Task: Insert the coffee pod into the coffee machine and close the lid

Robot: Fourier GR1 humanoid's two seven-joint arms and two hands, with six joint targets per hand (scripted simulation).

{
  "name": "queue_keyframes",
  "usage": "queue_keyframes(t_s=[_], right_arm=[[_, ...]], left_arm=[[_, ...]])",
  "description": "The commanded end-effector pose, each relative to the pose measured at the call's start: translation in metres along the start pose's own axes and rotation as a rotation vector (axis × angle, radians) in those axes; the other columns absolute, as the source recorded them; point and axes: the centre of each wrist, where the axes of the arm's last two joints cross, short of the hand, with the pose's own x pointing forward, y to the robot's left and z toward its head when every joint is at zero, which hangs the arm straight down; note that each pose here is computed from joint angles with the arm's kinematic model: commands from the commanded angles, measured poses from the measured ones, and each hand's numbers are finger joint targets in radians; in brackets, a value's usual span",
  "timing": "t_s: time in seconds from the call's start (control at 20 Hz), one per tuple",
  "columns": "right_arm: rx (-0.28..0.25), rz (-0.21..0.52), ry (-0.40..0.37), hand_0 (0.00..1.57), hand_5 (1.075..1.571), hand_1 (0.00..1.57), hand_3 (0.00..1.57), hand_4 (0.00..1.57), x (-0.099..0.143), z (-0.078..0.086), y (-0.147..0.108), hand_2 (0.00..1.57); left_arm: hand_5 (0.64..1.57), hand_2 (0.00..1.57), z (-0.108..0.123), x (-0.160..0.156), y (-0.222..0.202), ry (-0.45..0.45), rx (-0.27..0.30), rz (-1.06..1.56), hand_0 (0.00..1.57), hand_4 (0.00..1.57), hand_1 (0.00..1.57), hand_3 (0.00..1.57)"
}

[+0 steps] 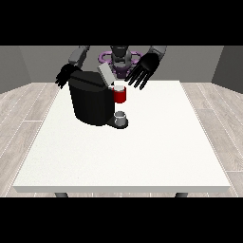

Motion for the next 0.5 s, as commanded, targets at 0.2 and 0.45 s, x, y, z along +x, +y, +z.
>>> queue_keyframes(t_s=[0.2, 0.45], right_arm=[[-0.074, -0.008, 0.105, 0.0, 1.571, 0.0, 0.0, 0.43, -0.025, 0.015, -0.028, 0.0], [-0.134, 0.0, 0.138, 0.0, 1.571, 0.0, 0.0, 0.43, -0.041, 0.034, -0.04, 0.0]], left_arm=[[1.571, 0.0, 0.002, -0.005, -0.056, 0.009, -0.018, 0.315, 0.0, 0.0, 0.0, 0.0], [1.571, 0.0, 0.021, -0.028, -0.112, 0.006, 0.035, 0.707, 0.0, 0.26, 0.0, 0.0]])
